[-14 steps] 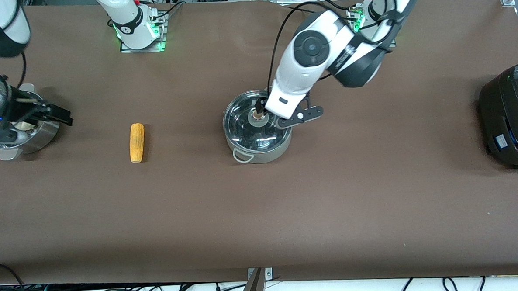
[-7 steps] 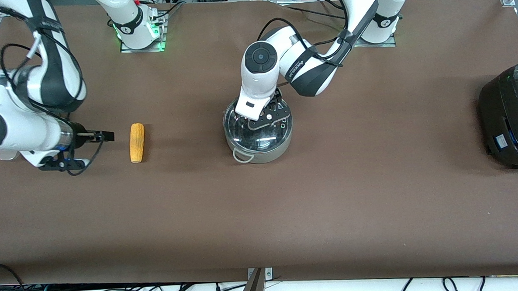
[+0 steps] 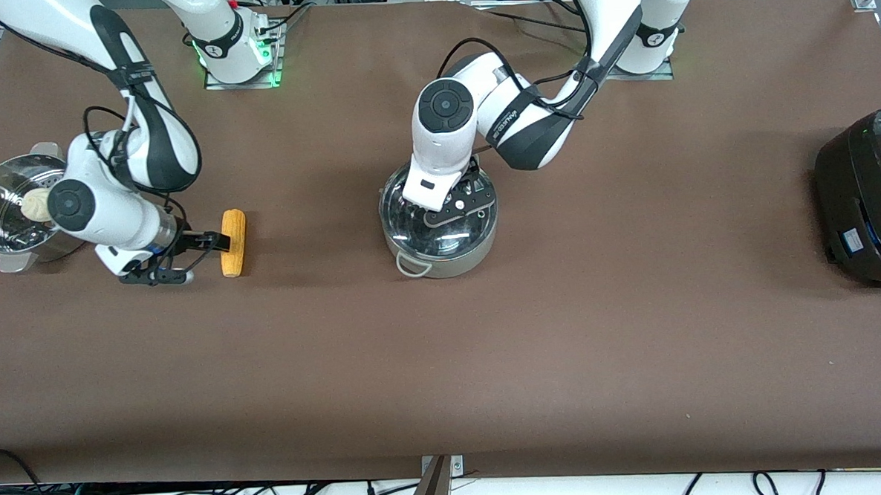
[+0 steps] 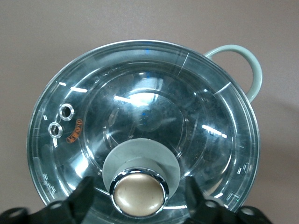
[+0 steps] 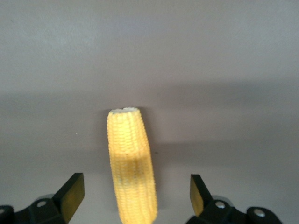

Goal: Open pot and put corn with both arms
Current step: 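Grasp the lid knob with the left gripper while the right gripper grasps the corn, then lift the lid away with the left gripper while the right gripper lifts the corn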

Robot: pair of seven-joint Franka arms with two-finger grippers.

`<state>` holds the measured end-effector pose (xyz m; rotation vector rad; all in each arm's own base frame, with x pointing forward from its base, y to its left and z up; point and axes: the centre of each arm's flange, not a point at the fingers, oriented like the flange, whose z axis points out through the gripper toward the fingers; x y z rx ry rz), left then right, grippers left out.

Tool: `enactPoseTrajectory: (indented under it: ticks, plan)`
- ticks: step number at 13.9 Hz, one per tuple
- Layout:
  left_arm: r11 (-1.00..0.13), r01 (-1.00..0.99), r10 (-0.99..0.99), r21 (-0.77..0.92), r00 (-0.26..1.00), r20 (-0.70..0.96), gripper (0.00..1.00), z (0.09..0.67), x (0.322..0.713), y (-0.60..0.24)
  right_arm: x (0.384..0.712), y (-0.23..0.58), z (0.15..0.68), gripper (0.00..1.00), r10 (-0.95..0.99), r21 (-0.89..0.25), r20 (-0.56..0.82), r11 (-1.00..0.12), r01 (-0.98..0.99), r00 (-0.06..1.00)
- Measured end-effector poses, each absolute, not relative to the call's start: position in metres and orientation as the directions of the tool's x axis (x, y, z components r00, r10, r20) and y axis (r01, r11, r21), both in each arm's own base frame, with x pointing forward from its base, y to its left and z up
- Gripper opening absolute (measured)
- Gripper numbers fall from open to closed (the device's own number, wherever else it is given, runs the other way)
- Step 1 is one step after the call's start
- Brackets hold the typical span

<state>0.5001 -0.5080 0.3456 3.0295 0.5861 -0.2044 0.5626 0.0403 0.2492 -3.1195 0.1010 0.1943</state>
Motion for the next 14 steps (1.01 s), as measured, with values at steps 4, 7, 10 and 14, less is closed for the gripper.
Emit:
enactPoseTrajectory:
  ticks: [4,7,10,14]
  plan:
    - [-0.932,0.361,0.356,0.018,0.926,-0.123,0.5,0.345,0.498,-0.51,0.541,0.055,0.211,1.0,-0.075,-0.011,-0.146,-0.997,-0.078,0.986]
    - [-0.932,0.361,0.356,0.019,0.926,-0.123,0.5,0.345,0.498,-0.511,0.537,0.054,0.189,0.96,-0.077,-0.008,-0.173,-0.997,-0.08,0.982]
    - [-0.929,0.369,0.364,0.029,0.925,-0.113,0.5,0.356,0.503,-0.507,0.536,0.054,0.186,0.79,-0.074,-0.009,-0.177,-0.997,-0.076,0.981]
    - [-0.905,0.422,0.42,0.059,0.906,-0.045,0.5,0.443,0.547,-0.437,0.54,0.054,0.192,0.44,-0.027,-0.017,-0.173,-0.999,-0.03,0.985]
